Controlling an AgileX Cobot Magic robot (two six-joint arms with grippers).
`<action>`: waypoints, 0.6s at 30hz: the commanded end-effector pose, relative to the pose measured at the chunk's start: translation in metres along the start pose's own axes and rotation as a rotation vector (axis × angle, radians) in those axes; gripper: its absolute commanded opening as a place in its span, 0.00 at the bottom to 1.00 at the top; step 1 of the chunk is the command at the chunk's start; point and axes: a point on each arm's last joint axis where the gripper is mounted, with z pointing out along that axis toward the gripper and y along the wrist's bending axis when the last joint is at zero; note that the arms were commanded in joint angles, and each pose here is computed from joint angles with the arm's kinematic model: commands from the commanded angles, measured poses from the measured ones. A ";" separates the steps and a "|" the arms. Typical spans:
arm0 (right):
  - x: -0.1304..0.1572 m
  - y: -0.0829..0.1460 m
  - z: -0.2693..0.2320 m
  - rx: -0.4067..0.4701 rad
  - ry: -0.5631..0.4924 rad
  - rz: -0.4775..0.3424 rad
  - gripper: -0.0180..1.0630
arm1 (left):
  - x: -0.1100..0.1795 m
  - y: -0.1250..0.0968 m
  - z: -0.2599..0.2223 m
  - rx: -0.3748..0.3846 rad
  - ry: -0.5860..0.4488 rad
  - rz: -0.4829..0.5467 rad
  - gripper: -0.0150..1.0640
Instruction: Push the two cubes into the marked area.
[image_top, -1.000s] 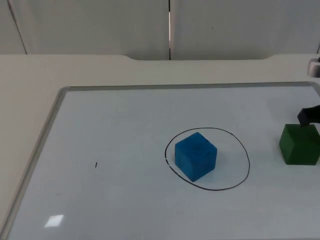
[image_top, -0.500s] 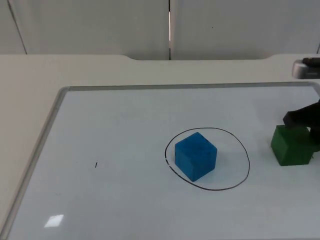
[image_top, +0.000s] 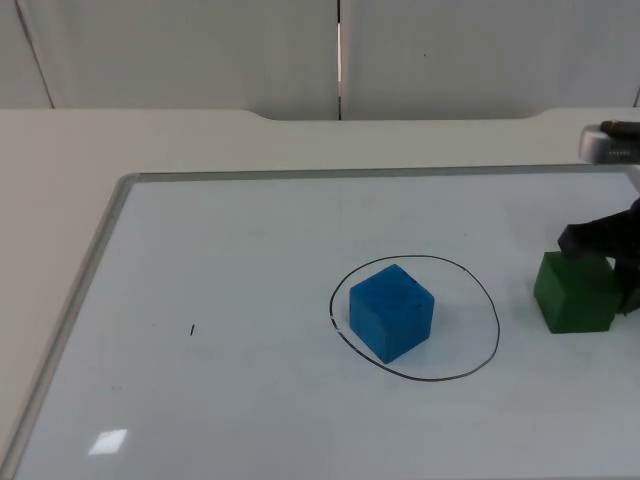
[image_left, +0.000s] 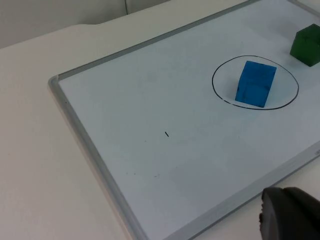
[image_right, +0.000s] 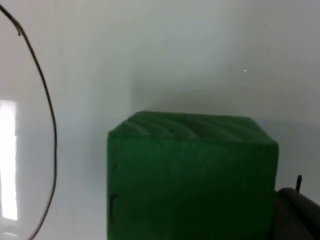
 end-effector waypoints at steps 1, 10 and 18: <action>0.000 0.003 0.000 -0.011 0.006 0.014 0.02 | 0.001 0.000 0.000 -0.004 0.000 -0.007 0.01; 0.002 0.005 0.000 -0.030 0.032 0.040 0.02 | 0.001 0.000 0.000 -0.004 0.000 -0.007 0.01; 0.003 0.007 0.000 -0.044 0.044 0.053 0.02 | 0.001 0.000 0.000 -0.004 0.000 -0.007 0.01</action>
